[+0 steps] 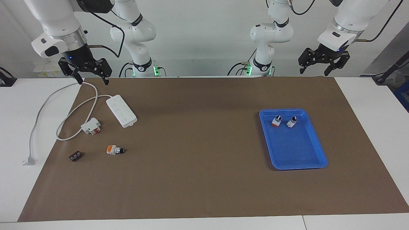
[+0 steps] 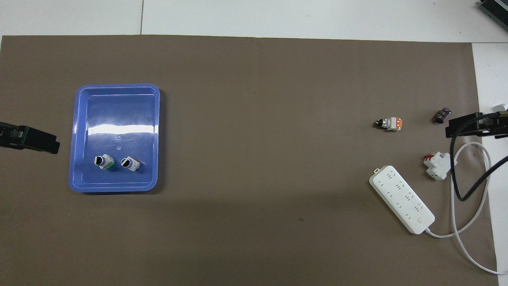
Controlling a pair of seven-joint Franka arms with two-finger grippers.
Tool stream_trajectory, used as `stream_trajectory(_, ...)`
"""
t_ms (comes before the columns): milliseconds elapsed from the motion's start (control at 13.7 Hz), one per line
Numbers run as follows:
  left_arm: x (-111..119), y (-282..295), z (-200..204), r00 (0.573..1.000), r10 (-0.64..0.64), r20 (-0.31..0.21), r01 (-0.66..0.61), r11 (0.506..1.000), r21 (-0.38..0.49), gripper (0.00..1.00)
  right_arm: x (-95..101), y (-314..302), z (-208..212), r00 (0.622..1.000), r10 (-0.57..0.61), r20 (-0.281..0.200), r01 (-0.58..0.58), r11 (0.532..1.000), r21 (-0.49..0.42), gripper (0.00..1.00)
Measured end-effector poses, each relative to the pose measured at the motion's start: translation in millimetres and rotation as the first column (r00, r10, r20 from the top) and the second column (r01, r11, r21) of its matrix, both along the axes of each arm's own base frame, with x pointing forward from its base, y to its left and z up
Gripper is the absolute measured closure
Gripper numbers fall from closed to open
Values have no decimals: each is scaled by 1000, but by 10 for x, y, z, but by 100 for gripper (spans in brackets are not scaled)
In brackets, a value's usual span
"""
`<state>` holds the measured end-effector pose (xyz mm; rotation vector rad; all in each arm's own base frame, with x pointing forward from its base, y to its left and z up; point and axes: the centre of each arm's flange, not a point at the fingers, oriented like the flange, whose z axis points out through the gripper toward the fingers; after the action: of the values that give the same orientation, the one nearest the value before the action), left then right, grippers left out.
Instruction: Turn and place switch with both arms
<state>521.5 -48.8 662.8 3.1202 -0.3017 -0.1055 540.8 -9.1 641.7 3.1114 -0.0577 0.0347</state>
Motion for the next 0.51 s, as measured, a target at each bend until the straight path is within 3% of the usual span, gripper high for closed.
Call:
stream_trajectory(146, 0, 0, 0, 1000, 0, 0, 0, 1000, 0, 0, 62, -11, 40, 997, -51, 57, 51, 999, 3, 0)
stream_trajectory(219, 0, 0, 0, 1000, 0, 0, 0, 1000, 0, 0, 93, -24, 50, 986, -144, 84, 144, 990, 14, 0)
stream_trajectory(365, 0, 0, 0, 1000, 0, 0, 0, 1000, 0, 0, 154, -47, 3, 916, -384, 114, 381, 923, 51, 0)
stream_trajectory(511, 0, 0, 0, 1000, 0, 0, 0, 1000, 0, 0, 241, -50, -130, 816, -563, 129, 556, 826, 92, 0)
